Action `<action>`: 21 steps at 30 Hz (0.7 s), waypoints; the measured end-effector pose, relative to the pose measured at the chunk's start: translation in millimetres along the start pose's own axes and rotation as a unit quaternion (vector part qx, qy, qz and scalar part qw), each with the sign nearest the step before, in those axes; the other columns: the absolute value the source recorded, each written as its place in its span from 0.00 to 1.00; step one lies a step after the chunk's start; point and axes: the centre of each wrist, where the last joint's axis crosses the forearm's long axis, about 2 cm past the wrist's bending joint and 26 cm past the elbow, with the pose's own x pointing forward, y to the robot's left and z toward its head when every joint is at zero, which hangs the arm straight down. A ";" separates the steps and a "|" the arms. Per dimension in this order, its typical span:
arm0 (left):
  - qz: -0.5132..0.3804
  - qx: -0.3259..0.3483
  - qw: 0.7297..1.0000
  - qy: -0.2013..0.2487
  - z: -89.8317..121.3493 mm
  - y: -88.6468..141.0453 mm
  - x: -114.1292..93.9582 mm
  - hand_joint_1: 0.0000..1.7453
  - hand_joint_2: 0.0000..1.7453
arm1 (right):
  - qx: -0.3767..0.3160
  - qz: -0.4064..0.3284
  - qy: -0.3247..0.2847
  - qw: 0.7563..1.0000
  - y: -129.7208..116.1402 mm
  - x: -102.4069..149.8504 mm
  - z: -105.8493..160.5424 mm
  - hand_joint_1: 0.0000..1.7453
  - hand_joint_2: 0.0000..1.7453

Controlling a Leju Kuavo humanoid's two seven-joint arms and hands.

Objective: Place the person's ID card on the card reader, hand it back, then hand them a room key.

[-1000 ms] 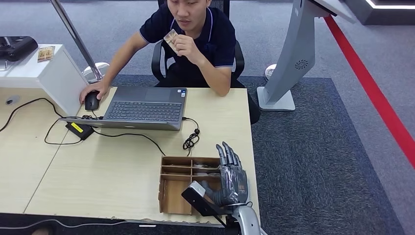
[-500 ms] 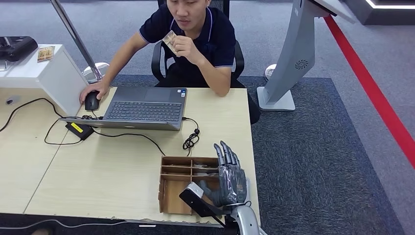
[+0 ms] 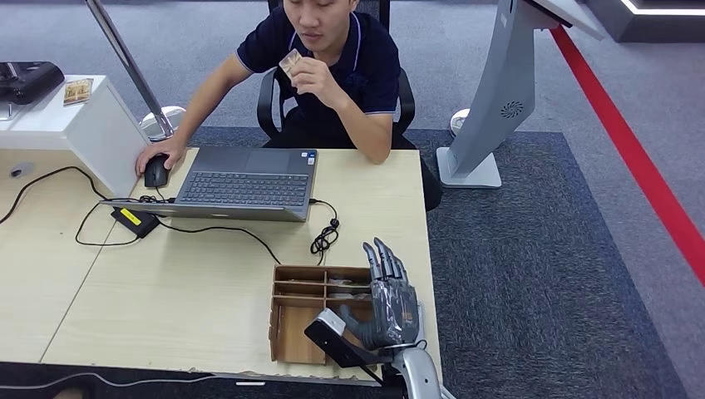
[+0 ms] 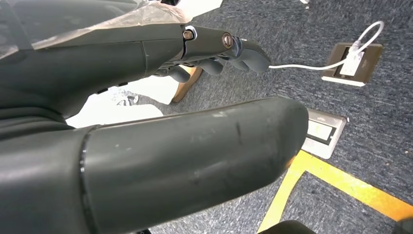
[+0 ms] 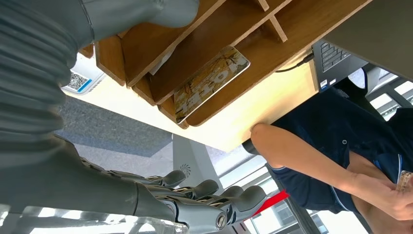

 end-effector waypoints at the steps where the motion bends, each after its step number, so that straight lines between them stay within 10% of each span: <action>1: 0.000 0.000 1.000 0.000 -0.1 0.2 0.1 0.00 0.00 | 0.000 0.000 0.000 1.000 0.0 0.0 0.0 0.00 1.00; 21: 0.000 0.000 1.000 0.000 -0.3 0.8 0.2 0.00 0.00 | -0.001 -0.001 0.008 1.000 -0.6 0.2 -1.0 0.01 1.00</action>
